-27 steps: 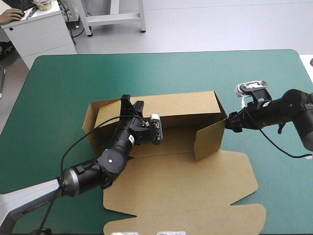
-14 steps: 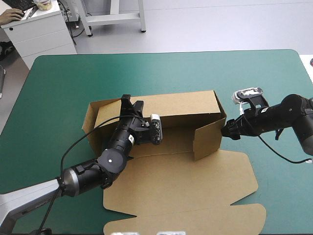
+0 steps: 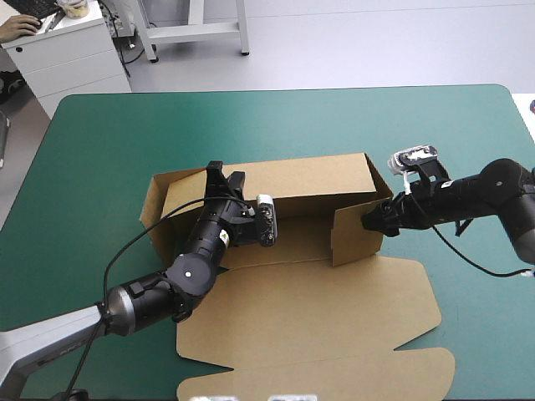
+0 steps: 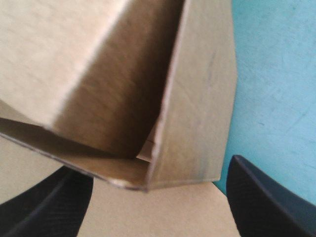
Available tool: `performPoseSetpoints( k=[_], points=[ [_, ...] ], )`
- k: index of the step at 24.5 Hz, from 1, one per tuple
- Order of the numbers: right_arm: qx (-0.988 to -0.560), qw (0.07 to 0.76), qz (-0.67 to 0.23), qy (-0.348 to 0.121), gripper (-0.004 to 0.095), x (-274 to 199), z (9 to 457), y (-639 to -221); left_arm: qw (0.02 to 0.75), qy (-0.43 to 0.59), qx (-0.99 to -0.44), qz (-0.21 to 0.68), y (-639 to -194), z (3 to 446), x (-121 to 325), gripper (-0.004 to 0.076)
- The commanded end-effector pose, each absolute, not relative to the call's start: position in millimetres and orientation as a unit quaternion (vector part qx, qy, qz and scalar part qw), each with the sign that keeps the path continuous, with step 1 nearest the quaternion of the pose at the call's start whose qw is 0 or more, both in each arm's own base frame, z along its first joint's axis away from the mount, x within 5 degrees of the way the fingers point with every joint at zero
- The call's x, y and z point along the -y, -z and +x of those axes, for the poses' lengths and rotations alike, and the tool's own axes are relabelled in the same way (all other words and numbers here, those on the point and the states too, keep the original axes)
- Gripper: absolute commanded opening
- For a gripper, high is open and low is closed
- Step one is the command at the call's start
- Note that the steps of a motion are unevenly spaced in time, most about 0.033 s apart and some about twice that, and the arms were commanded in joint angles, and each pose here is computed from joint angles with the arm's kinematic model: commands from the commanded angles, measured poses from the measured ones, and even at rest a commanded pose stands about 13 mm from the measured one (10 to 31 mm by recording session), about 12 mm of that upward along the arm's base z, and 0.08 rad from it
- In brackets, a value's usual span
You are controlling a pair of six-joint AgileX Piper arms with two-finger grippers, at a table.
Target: Fold the box
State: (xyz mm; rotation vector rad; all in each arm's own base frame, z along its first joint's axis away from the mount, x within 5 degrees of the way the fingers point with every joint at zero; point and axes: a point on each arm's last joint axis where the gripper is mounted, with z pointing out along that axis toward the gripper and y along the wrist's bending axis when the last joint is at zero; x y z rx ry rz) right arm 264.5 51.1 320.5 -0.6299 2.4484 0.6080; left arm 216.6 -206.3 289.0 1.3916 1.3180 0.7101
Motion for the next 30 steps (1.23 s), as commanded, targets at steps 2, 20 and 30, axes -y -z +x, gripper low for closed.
performPoseSetpoints(
  k=[2, 20, 30],
  points=[
    [-0.885, 0.310, -0.242, -0.252, 0.0683, -62, 267, -335, 0.549, -0.309, -0.528, 0.569, -307, 215, 204, -0.0009],
    [-0.880, 0.314, -0.296, -0.199, -0.0019, -92, 268, -328, 0.549, -0.293, -0.530, 0.576, -305, 214, 207, -0.0009],
    [-0.878, 0.411, -0.178, -0.168, -0.0006, -83, 289, -338, 0.571, -0.293, -0.508, 0.575, -312, 195, 221, 0.0197]
  ],
)
